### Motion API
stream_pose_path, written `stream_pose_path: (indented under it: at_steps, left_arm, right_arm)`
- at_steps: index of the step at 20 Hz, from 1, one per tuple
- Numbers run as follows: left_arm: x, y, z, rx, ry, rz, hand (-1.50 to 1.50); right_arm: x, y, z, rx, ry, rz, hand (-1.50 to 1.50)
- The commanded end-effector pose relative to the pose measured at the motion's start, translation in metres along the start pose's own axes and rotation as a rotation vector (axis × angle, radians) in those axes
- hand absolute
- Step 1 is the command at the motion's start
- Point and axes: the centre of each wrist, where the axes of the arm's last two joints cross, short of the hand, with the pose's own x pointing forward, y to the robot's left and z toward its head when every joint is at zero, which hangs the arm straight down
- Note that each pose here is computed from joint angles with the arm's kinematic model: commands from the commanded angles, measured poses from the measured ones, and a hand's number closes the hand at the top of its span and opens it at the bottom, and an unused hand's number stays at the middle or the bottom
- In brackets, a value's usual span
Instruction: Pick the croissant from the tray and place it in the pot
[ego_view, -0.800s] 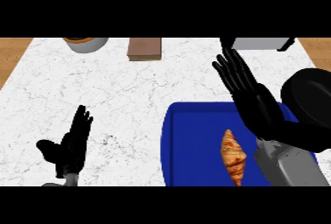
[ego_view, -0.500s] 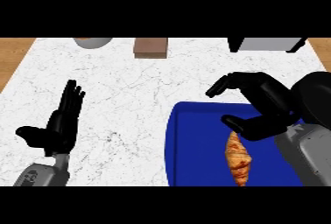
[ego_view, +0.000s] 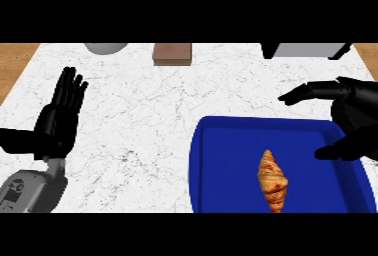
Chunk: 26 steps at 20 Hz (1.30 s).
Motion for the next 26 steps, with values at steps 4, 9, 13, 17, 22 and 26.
stream_pose_path:
  at_steps: [4,9,13,17,22,26]
  left_arm:
    - [0.012,0.002,-0.021,-0.005,-0.014,0.005,0.00]
    - [0.019,0.003,-0.016,0.002,-0.013,-0.005,0.00]
    - [0.020,0.006,-0.037,0.009,-0.005,-0.014,0.00]
    - [0.003,0.003,-0.008,0.001,0.006,-0.024,0.00]
    - [0.017,0.003,-0.007,0.015,-0.008,-0.027,0.00]
    - [0.009,-0.014,-0.006,0.016,-0.006,-0.015,0.00]
  right_arm:
    - [0.009,-0.023,0.010,0.225,0.005,0.258,-1.50]
    - [0.020,0.004,-0.005,0.434,0.126,0.398,-1.50]
    - [0.047,0.011,-0.038,0.481,0.142,0.453,-1.50]
    - [0.049,0.046,-0.046,0.537,0.203,0.491,-1.50]
    - [0.042,0.068,-0.041,0.563,0.293,0.483,-1.50]
    - [0.018,0.102,-0.042,0.577,0.324,0.453,-1.50]
